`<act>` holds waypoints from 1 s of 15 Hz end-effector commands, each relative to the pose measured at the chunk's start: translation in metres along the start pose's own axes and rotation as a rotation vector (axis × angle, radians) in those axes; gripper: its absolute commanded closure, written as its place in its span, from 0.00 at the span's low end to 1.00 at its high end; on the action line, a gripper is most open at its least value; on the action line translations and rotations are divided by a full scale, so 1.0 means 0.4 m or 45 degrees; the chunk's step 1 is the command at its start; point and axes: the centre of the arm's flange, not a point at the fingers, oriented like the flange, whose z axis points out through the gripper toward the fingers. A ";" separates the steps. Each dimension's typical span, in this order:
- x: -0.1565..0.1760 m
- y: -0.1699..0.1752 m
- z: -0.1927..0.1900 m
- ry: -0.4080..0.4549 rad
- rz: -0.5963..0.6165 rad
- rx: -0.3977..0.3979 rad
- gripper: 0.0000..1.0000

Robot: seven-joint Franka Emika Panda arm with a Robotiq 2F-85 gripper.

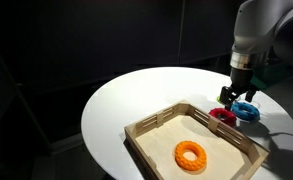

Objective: Pick up the red ring and put it in the wooden tray

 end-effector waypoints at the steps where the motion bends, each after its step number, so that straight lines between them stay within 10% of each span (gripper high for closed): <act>1: 0.032 -0.029 0.008 0.017 0.000 -0.025 0.00; 8: 0.039 -0.045 0.045 0.003 -0.023 -0.065 0.00; 15: 0.041 -0.040 0.058 -0.007 -0.032 -0.082 0.22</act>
